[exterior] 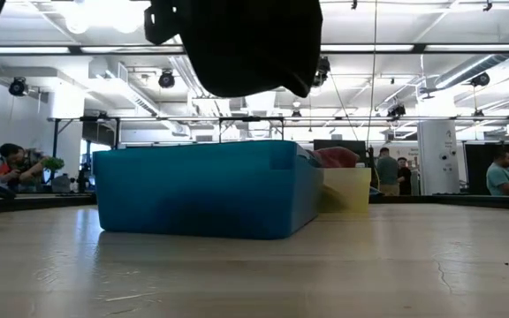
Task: Pick & Place hat
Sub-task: Put the black cap into the blue bin
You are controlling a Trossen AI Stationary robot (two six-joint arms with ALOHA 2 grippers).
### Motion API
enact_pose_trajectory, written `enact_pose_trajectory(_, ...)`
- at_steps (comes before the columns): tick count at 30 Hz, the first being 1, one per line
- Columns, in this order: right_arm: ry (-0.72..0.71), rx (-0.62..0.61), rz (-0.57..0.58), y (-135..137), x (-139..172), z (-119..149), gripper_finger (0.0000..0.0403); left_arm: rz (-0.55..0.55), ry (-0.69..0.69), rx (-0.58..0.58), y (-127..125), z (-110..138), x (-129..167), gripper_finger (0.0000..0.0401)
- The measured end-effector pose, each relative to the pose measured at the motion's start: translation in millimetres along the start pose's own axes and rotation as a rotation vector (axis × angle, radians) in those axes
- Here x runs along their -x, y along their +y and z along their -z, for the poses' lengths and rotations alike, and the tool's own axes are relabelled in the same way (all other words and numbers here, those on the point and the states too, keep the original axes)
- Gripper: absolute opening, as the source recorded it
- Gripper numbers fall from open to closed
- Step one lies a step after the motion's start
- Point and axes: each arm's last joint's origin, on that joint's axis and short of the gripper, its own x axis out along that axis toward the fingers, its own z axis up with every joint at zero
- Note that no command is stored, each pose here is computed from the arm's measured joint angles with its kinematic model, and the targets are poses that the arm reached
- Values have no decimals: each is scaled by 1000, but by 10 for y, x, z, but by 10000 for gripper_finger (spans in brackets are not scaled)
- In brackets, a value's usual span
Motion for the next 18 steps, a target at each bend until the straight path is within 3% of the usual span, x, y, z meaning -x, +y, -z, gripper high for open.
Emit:
enact_pose_trajectory(11,-143,-191,26,-83,125,-259,219,0,-1,42,-61,36,4,8)
enact_pose_trajectory(18,-94,-321,178,-301,174,-463,219,0,7,97,-110,60,-19,8)
